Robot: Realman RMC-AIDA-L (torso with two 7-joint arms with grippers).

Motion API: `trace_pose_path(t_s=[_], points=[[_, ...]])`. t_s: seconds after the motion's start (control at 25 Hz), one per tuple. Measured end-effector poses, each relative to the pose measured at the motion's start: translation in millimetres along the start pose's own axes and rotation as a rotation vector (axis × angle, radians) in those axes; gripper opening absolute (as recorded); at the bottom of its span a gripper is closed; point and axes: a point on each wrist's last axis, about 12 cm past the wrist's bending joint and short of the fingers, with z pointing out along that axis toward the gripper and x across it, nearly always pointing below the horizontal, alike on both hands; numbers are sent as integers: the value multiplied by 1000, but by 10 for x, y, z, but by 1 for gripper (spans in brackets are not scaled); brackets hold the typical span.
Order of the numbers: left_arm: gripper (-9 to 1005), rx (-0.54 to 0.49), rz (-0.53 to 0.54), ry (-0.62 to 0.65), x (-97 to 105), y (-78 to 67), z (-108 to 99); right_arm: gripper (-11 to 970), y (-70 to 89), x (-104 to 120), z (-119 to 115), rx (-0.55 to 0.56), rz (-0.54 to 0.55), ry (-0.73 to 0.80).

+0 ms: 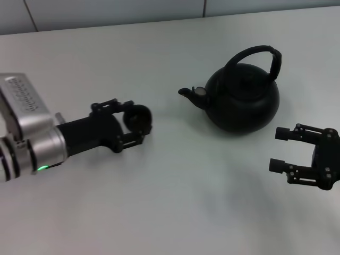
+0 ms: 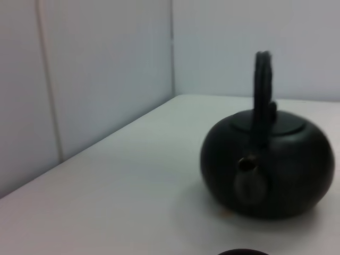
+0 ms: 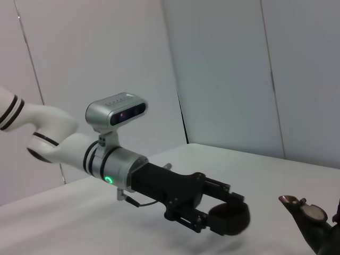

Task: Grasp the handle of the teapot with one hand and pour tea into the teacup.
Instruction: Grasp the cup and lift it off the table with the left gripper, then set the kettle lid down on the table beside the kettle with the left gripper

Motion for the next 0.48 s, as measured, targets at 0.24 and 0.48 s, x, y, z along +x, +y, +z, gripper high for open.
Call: trace_pose_path(t_s=[0.24,0.48], points=[[700,40,22,-7,-121,-44,202,750,-10,-12,11,-2,-3,-2],[705,33,25,-22,-169,-59,280,750,-12,-26,15,-3,-6,-12]])
